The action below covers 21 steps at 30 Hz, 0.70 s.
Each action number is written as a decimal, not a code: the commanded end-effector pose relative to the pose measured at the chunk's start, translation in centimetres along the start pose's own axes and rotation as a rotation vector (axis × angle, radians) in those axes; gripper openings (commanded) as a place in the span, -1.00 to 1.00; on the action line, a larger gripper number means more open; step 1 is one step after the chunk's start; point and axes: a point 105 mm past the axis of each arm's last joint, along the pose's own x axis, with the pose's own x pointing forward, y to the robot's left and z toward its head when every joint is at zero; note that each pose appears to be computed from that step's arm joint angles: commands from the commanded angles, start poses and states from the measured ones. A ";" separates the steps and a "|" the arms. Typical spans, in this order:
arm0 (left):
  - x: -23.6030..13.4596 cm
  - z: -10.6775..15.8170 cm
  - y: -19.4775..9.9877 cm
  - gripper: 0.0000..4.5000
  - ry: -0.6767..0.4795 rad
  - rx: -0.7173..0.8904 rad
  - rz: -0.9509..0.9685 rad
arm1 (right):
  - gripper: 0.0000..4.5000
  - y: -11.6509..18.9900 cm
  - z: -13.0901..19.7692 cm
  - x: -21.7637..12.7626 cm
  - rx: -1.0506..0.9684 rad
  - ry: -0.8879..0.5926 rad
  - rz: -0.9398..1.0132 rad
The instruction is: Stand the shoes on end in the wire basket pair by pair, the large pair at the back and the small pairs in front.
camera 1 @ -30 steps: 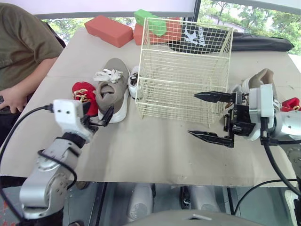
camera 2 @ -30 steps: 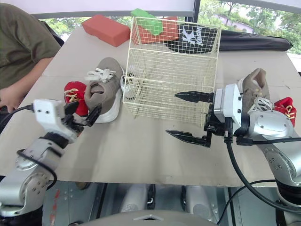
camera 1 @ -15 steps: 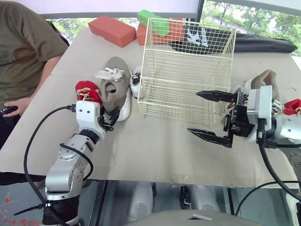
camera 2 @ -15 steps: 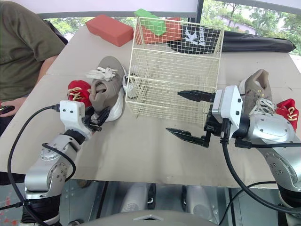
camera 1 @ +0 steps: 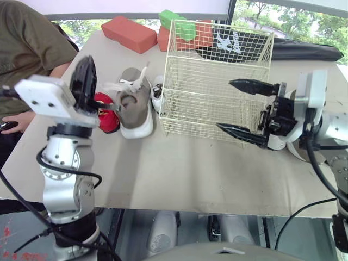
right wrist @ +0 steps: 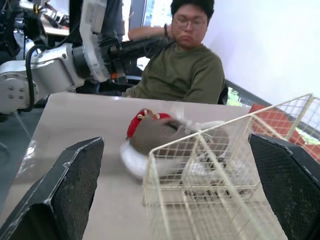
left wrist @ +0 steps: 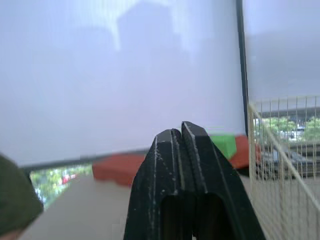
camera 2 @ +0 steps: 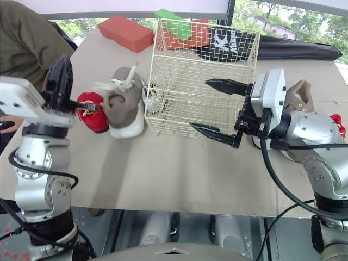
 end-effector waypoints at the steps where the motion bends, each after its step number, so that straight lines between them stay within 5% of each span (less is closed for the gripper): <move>1: -0.9 -1.0 -0.5 -0.99 0.060 -0.017 -0.033 | 1.00 -0.5 1.0 -0.6 -0.049 -0.011 -0.022; 4: -3.0 -3.0 -0.3 -0.99 0.180 -0.066 -0.020 | 1.00 -0.1 0.7 -0.8 -0.053 0.009 -0.018; 14: -8.3 -10.1 -1.7 0.99 0.630 -0.194 0.077 | 1.00 1.6 -0.1 -1.4 -0.012 0.065 0.066; 21: -6.2 -10.6 -3.3 0.99 0.593 -0.253 0.028 | 1.00 1.8 -0.2 -1.7 -0.021 0.089 0.075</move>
